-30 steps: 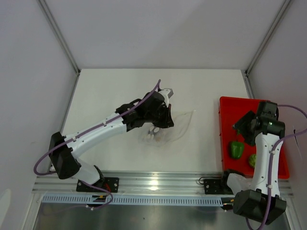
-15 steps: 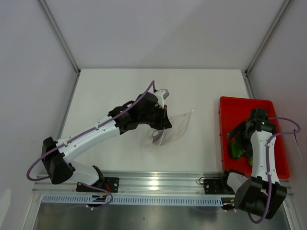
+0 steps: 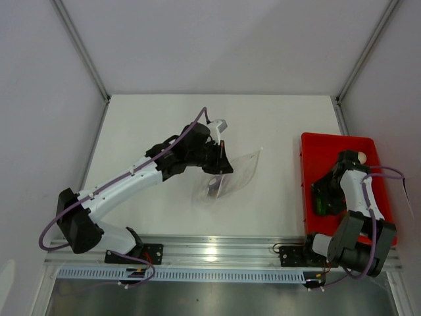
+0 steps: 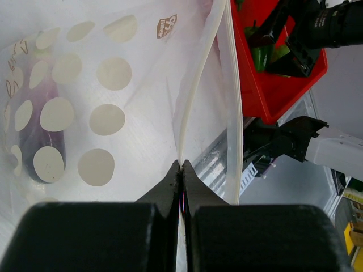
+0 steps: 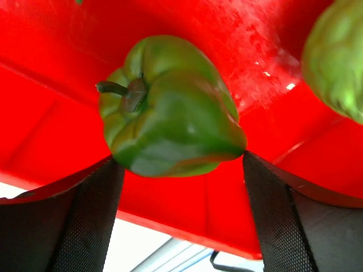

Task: Place the food in the zip-top bag and seal the zipper
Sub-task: Pick up the fake vegetable from the bin.

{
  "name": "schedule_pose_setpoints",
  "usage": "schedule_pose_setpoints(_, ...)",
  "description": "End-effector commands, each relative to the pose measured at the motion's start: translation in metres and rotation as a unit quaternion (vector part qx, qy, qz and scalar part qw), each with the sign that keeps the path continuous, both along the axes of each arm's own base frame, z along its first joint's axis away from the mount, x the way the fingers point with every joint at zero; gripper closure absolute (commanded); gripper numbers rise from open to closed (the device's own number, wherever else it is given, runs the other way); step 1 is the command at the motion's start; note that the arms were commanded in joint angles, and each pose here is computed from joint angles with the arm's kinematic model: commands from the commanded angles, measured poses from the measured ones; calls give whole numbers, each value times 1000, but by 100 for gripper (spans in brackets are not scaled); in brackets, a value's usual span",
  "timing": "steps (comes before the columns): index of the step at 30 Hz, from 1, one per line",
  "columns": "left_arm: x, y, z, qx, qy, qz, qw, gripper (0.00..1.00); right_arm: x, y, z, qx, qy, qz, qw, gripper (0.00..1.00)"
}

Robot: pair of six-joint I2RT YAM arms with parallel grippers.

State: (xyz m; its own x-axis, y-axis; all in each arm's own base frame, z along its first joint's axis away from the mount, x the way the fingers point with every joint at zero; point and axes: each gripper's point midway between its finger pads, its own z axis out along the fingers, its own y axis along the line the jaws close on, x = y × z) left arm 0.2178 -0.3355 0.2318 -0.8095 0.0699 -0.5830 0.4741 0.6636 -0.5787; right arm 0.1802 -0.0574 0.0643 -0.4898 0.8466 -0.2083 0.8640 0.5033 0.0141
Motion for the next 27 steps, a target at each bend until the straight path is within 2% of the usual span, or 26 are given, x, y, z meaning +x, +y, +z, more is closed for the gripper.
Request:
schedule_pose_setpoints(1, 0, -2, 13, -30, -2, -6, 1000, 99, 13, -8, -9, -11, -15, -20, 1000, 19)
schedule_pose_setpoints(3, 3, 0, 11, -27, -3, -3, 1000, 99, 15, -10, -11, -15, -19, -18, 1000, 21)
schedule_pose_setpoints(8, 5, 0, 8, -24, 0, 0, 1000, 99, 17, -15, -6, -34, -35, -20, 999, 36)
schedule_pose_setpoints(13, 4, -2, 7, -24, 3, -3, 1000, 99, 18, -16, 0, -38, -48, -14, 998, 43)
schedule_pose_setpoints(14, 5, -2, 6, -24, 3, -3, 1000, 99, 19, -15, 2, -36, -51, -9, 998, 42)
schedule_pose_setpoints(18, 5, -2, 7, -25, 3, -1, 1000, 99, 24, -19, 10, -41, -48, 5, 998, 22)
schedule_pose_setpoints(21, 5, -2, 8, -28, 2, -1, 1000, 99, 25, -23, 13, -45, -25, 10, 999, 15)
schedule_pose_setpoints(27, 5, 0, 9, -29, 0, 1, 1000, 99, 19, -46, 11, -96, 26, 2, 995, 11)
